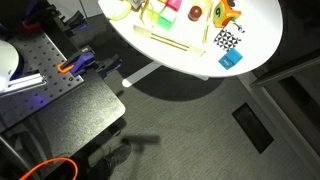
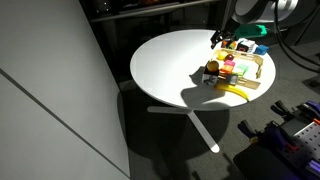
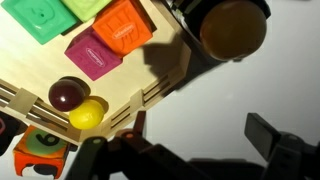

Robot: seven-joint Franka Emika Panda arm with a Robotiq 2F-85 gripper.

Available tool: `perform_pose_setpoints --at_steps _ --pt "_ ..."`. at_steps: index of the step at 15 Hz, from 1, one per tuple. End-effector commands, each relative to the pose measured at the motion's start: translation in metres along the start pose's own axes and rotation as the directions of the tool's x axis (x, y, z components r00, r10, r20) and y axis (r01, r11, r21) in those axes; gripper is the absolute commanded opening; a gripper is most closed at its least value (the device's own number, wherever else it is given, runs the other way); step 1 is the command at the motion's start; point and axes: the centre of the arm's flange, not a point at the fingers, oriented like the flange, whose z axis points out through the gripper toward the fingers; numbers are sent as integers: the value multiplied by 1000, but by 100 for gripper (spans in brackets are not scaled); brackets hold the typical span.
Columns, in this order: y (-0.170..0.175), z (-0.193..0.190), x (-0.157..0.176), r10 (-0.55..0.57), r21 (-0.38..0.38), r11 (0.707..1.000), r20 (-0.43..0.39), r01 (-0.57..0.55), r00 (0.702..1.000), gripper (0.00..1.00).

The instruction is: Shift three objects from the tray to the table

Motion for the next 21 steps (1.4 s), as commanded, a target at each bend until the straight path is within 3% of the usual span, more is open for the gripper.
perform_pose_setpoints --at_steps 1,21 --pt "0 0 0 0 0 1000 0 0 1000 100" --pt "8 -21 6 31 -15 999 12 -31 999 100"
